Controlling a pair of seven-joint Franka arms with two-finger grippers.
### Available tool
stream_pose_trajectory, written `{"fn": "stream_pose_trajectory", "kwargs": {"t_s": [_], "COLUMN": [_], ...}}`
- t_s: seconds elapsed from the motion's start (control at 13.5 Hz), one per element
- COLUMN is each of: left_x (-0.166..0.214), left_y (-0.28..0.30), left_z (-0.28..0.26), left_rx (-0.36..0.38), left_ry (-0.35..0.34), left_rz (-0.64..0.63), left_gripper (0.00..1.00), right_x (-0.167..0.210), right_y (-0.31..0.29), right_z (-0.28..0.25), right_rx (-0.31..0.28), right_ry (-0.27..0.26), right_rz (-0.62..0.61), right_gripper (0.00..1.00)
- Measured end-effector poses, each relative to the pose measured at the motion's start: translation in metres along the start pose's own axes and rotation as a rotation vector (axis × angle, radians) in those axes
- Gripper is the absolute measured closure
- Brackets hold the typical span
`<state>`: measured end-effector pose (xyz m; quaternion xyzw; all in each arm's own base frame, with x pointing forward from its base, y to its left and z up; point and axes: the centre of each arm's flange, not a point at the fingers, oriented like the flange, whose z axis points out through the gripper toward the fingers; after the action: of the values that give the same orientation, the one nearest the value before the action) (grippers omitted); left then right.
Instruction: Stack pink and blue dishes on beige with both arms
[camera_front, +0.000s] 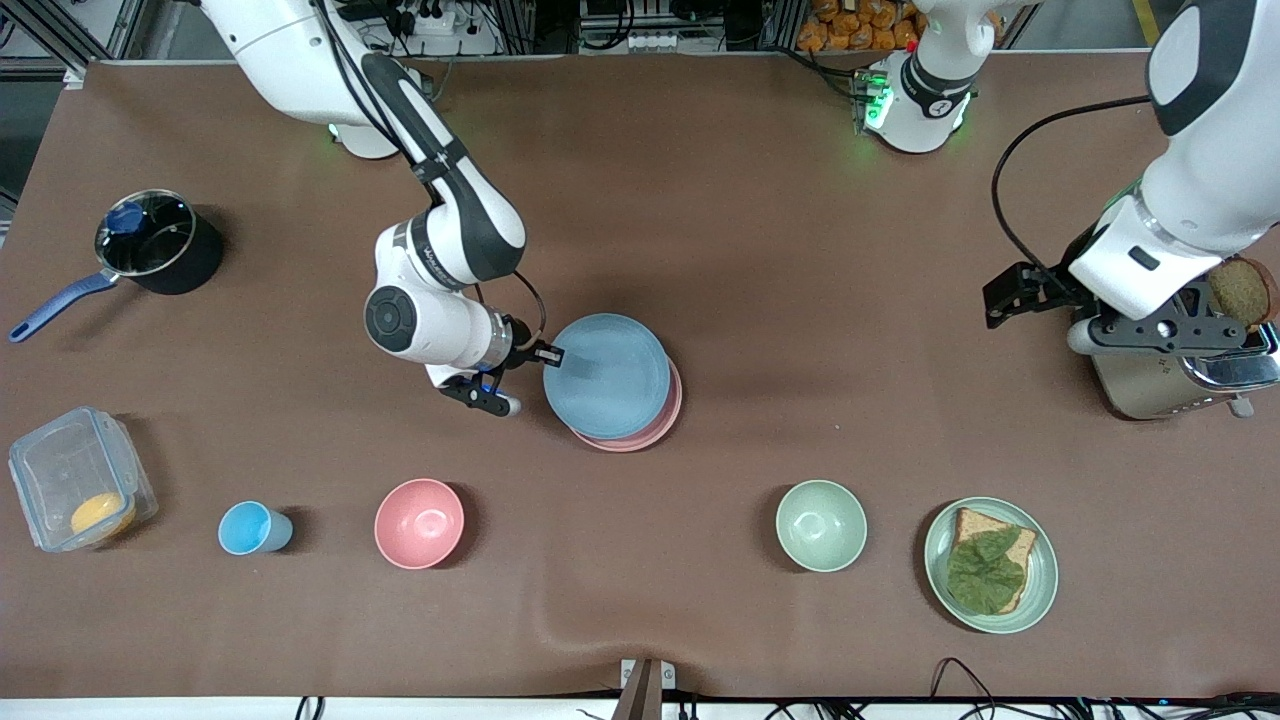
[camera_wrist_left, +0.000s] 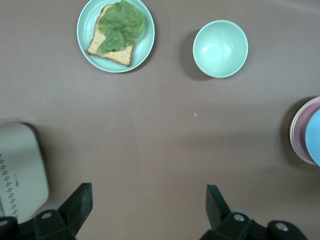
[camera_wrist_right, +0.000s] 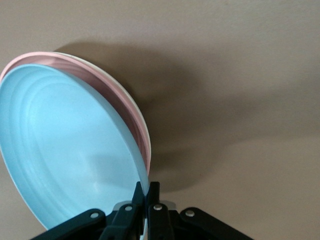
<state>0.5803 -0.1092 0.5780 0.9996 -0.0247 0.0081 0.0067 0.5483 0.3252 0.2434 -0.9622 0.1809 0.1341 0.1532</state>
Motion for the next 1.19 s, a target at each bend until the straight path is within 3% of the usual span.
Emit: {"fn": "stream_pose_trajectory", "kwargs": {"t_s": [0.44, 0.74, 1.04, 1.19], "left_x": [-0.029, -0.042, -0.05, -0.055], "left_y": [-0.015, -0.017, -0.014, -0.011], "left_z": [-0.038, -0.051, -0.058, -0.063], "left_rx": [0.033, 0.041, 0.04, 0.033], "left_ry": [0.0, 0.0, -0.005, -0.01], "left_rz": [-0.047, -0.097, -0.14, -0.157], "left_gripper": [0.0, 0.0, 0.0, 0.0], "right_x": [0.004, 0.021, 0.081, 0.106], "right_y": [-0.003, 0.003, 0.096, 0.164], "right_z": [0.005, -0.022, -0.128, -0.177], "right_rx": [0.007, 0.01, -0.046, -0.103], "right_ry": [0.017, 0.013, -0.03, -0.028], "right_rz": [0.003, 0.042, -0.043, -0.123], "right_gripper": [0.92, 0.5, 0.04, 0.0]}}
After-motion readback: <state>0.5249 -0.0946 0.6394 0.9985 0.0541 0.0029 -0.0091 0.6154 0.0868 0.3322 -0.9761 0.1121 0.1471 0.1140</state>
